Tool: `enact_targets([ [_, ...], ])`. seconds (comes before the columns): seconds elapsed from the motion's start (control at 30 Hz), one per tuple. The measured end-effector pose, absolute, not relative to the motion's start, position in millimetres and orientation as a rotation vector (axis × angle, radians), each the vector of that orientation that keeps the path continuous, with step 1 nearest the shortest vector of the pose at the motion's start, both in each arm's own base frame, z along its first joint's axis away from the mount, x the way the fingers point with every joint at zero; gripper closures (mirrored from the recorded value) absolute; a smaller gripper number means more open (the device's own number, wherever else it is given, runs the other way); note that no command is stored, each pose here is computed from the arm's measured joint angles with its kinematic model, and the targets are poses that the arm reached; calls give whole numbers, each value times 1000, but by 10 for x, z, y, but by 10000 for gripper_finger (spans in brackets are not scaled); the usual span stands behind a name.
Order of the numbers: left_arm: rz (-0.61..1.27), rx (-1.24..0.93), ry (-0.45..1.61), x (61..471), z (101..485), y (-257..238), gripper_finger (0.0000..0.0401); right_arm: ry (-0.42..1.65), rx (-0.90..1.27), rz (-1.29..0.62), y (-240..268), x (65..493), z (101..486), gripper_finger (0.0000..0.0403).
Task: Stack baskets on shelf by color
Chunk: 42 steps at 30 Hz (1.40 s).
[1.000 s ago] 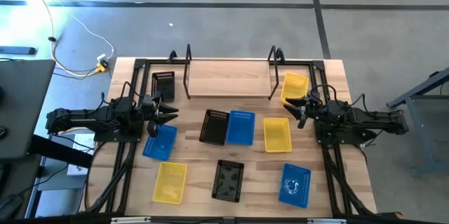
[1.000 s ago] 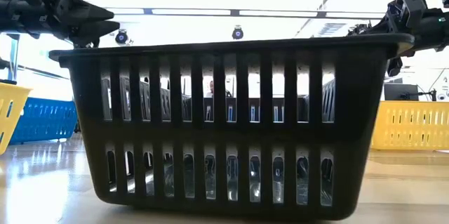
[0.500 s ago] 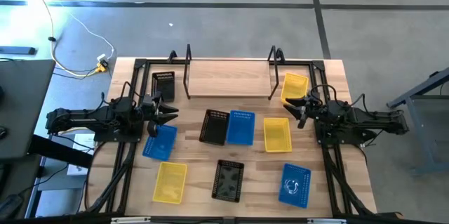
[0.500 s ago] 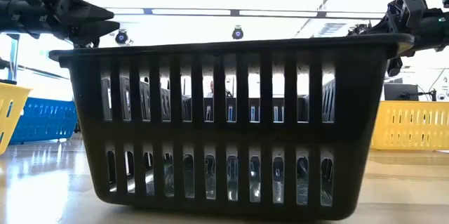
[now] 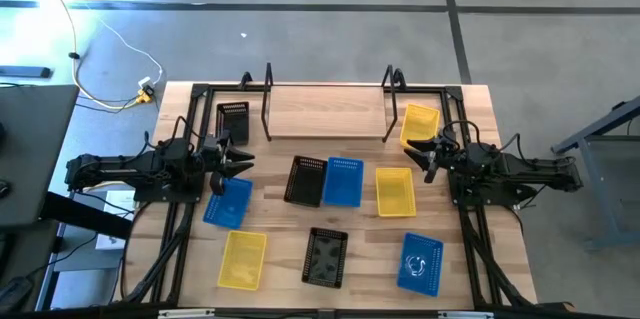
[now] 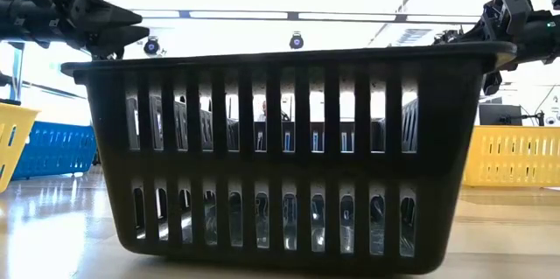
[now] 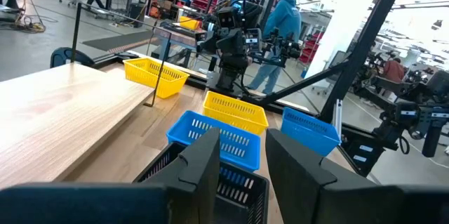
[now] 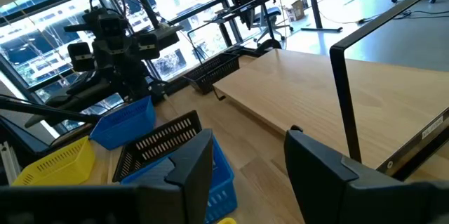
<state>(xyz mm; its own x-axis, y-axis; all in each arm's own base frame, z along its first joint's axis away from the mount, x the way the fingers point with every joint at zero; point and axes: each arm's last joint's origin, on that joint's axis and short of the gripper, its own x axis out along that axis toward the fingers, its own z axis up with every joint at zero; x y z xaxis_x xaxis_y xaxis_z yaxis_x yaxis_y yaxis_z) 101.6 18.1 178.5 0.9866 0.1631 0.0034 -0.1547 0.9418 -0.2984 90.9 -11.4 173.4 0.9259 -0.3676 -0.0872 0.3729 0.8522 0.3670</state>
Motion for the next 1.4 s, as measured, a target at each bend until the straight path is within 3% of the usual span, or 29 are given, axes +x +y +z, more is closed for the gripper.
enact_targets([
  [0.4, 246, -306, -44, 1011, 1788, 206, 295, 14, 389, -390, -115, 909, 1734, 242],
  [0.63, 259, -537, -112, 1008, 1819, 213, 295, 14, 389, -390, -115, 909, 1734, 242],
  [0.93, 210, -654, -248, 997, 1939, 211, 295, 14, 389, -390, -115, 909, 1734, 242],
  [1.17, 156, -637, -368, 983, 2073, 205, 295, 14, 389, -390, -114, 909, 1734, 242],
  [1.4, 142, -528, -318, 1044, 2409, 204, 295, 14, 389, -390, -115, 909, 1734, 242],
])
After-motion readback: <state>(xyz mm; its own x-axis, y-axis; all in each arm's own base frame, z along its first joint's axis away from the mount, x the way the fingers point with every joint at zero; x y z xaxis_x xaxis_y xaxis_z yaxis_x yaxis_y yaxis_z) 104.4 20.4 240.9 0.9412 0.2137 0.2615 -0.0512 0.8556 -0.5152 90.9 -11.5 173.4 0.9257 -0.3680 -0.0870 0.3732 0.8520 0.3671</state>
